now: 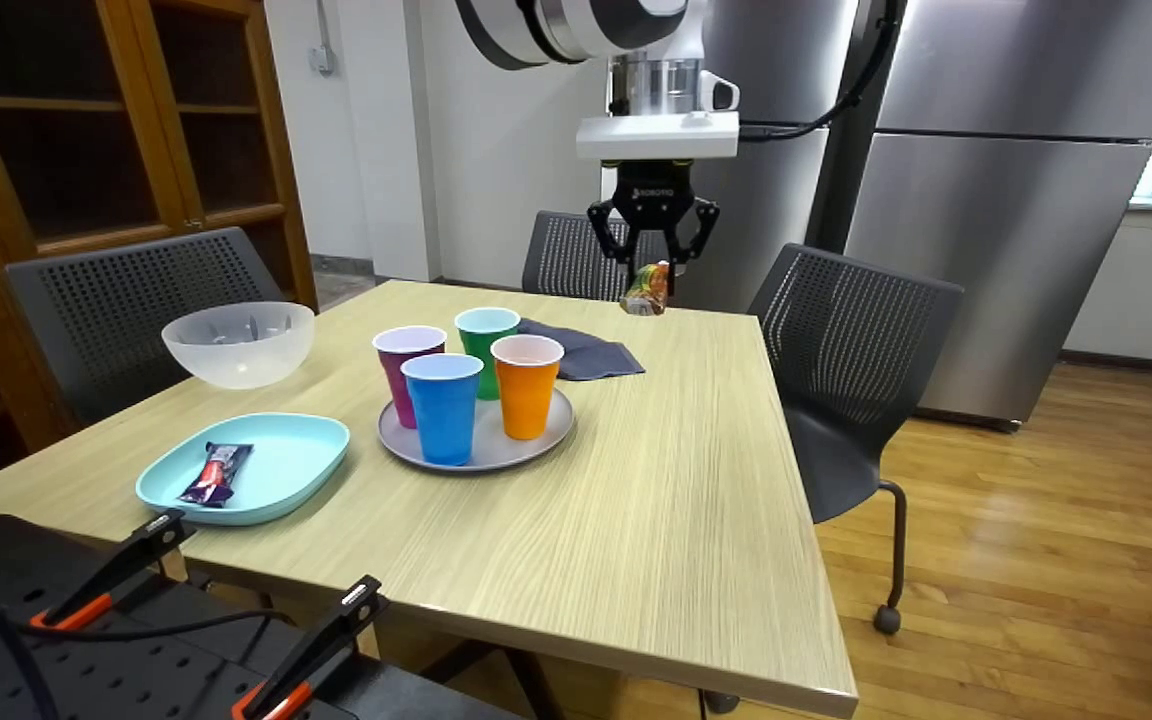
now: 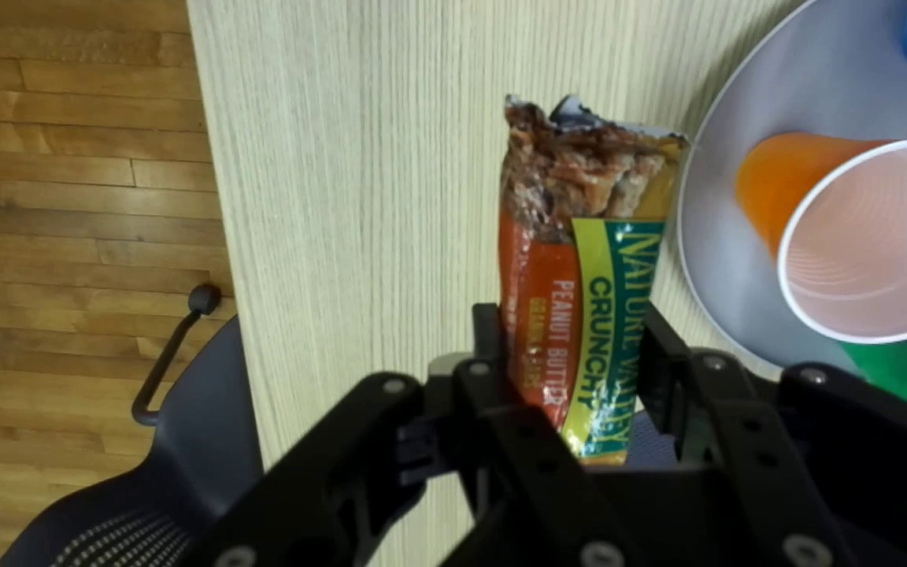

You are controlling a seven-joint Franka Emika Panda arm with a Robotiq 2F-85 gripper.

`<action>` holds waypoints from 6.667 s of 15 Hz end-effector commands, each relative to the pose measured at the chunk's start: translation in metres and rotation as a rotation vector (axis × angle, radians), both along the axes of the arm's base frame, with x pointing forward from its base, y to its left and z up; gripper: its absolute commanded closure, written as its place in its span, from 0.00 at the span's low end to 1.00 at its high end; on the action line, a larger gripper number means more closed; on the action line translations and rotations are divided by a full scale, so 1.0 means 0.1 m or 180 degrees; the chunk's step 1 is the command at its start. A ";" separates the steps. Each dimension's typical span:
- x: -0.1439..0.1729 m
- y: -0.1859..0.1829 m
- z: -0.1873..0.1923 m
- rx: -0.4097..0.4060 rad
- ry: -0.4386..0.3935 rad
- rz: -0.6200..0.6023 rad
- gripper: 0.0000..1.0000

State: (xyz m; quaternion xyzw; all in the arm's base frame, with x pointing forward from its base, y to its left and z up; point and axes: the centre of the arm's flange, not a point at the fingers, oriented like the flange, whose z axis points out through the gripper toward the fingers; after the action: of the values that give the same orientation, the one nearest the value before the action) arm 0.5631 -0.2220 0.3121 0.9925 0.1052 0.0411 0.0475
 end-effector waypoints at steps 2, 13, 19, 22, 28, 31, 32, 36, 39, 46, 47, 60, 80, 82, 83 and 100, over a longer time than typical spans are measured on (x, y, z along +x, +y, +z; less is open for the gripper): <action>-0.28 0.49 0.11 -0.0047 -0.0077 0.0401 0.83; -0.94 1.58 -0.05 0.0044 0.0117 0.1262 0.83; -1.28 2.12 -0.17 0.0137 0.0255 0.1643 0.83; -1.43 2.36 -0.25 0.0193 0.0341 0.1818 0.83; -1.63 2.73 -0.47 0.0253 0.0472 0.2014 0.83; -1.67 2.85 -0.60 0.0336 0.0527 0.2038 0.83; -1.69 2.89 -0.64 0.0361 0.0538 0.2039 0.83; -1.72 3.00 -0.79 0.0439 0.0526 0.2119 0.83; -1.74 3.06 -0.93 0.0471 0.0498 0.2207 0.83; -1.75 3.18 -1.36 0.0465 0.0534 0.2425 0.83; -1.76 3.20 -1.43 0.0456 0.0543 0.2446 0.83; -1.80 3.33 -1.67 0.0411 0.0494 0.2677 0.83; -1.98 2.95 -0.89 0.0047 0.0348 0.2559 0.00; -2.00 2.92 -0.75 -0.0036 0.0261 0.2466 0.00; -1.98 2.90 -0.65 -0.0072 0.0209 0.2381 0.00; -1.32 2.36 0.30 -0.0032 0.0131 0.0617 0.00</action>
State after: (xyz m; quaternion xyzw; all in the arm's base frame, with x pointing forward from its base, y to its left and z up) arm 0.4197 0.0250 0.3245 0.9704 0.2365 0.0324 0.0365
